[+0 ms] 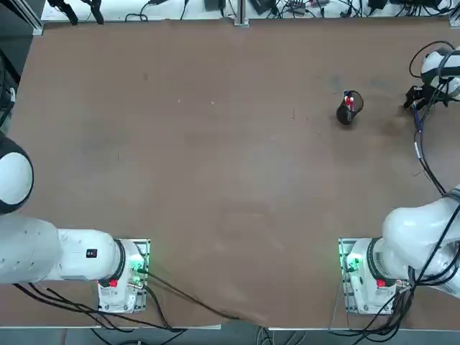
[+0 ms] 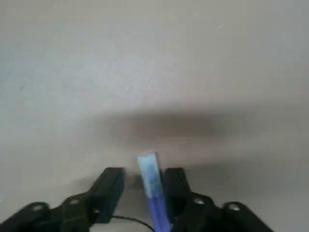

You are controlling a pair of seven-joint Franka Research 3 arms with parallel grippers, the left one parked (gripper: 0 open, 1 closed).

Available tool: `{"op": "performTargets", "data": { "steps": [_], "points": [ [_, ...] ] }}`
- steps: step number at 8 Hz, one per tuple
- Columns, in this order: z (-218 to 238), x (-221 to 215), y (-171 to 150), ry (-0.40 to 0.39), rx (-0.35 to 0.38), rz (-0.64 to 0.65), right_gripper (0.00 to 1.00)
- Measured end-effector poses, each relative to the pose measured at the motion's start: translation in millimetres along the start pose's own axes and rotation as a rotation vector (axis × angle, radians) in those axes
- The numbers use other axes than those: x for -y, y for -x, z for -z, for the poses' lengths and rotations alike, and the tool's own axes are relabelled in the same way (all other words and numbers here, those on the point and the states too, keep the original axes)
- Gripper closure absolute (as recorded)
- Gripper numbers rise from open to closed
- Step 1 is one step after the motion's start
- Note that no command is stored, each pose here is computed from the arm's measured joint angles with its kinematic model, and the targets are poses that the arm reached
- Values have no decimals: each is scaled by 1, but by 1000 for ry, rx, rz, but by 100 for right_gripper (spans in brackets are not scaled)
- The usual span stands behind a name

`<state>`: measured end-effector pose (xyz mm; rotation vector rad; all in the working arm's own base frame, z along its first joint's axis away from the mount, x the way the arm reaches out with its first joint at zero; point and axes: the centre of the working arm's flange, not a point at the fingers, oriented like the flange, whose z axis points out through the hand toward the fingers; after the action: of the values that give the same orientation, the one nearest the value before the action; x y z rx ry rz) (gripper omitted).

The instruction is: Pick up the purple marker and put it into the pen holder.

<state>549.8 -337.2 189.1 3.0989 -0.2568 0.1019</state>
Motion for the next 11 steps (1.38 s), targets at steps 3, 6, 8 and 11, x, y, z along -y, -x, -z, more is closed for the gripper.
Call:
{"op": "performTargets", "data": {
  "steps": [3, 6, 8, 11],
  "points": [
    [5, 1, -2, -1, -8, -1, 85],
    [21, 9, -10, -9, -3, 14, 85],
    [83, 29, -25, -28, 49, -2, 85],
    [195, 121, -45, 29, 140, -183, 85]
  ]
}}
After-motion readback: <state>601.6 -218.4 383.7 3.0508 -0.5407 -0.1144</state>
